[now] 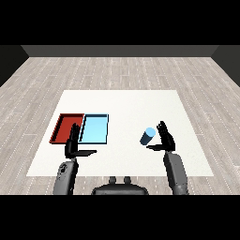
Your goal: Pick the blue can and put it in the blue box
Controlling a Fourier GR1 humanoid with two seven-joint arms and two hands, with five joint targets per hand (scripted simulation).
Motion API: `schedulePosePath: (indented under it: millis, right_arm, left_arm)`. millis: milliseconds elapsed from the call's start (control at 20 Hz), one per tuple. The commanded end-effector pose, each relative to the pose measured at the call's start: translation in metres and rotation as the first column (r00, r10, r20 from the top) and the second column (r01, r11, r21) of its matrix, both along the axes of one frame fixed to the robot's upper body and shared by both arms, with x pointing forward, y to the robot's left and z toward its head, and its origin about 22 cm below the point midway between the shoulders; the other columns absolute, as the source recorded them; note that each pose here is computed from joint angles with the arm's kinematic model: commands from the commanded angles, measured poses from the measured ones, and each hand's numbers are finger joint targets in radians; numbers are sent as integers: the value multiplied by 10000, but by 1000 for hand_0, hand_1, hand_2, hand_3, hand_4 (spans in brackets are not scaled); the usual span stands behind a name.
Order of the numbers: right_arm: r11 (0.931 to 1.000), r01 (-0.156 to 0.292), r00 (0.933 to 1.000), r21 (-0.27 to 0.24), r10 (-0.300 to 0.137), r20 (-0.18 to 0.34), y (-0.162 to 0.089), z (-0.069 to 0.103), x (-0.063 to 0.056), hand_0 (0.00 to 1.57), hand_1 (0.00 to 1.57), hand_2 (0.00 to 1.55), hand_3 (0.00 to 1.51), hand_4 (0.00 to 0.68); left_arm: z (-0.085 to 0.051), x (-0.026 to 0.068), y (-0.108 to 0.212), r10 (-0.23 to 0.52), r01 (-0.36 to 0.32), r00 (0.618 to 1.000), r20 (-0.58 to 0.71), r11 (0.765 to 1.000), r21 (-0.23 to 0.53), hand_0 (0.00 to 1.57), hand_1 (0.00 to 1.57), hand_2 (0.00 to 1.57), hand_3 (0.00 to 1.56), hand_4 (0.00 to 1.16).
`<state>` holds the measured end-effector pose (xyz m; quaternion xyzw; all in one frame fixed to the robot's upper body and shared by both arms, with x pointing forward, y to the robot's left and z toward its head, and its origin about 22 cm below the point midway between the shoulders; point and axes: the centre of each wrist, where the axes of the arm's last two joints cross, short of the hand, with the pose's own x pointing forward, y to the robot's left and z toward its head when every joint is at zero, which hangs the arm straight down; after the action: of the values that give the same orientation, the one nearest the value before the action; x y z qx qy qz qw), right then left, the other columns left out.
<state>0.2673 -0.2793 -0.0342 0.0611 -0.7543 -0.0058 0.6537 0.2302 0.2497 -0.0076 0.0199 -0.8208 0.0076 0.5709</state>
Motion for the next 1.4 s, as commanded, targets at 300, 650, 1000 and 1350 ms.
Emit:
schedulePosePath:
  millis: [300, 650, 1000, 1350]
  right_arm:
    - [9993, 288, 9975, 222, -274, -644, 267, -90, 274, 0, 0, 0, 0, 0]
    - [9991, 244, 9955, 351, -211, -919, 303, -463, 299, 0, 0, 0, 0, 0]
    - [9967, 237, 9927, 773, -144, -1195, 225, -365, 254, 0, 0, 0, 0, 0]
    - [9946, 182, 9932, 1021, -62, -1163, 455, -424, 305, 0, 0, 0, 0, 0]
  left_arm:
    - [-7, -60, 65, 178, -176, 9998, -63, 9994, 283, 0, 0, 0, 0, 0]
    - [25, 142, 98, 364, -367, 9993, 116, 9989, 287, 0, 0, 0, 0, 0]
    - [-128, 12, -30, 243, -248, 9995, 212, 9993, 275, 0, 0, 0, 0, 0]
    - [292, -191, -64, 421, -423, 9991, 78, 9985, 350, 0, 0, 0, 0, 0]
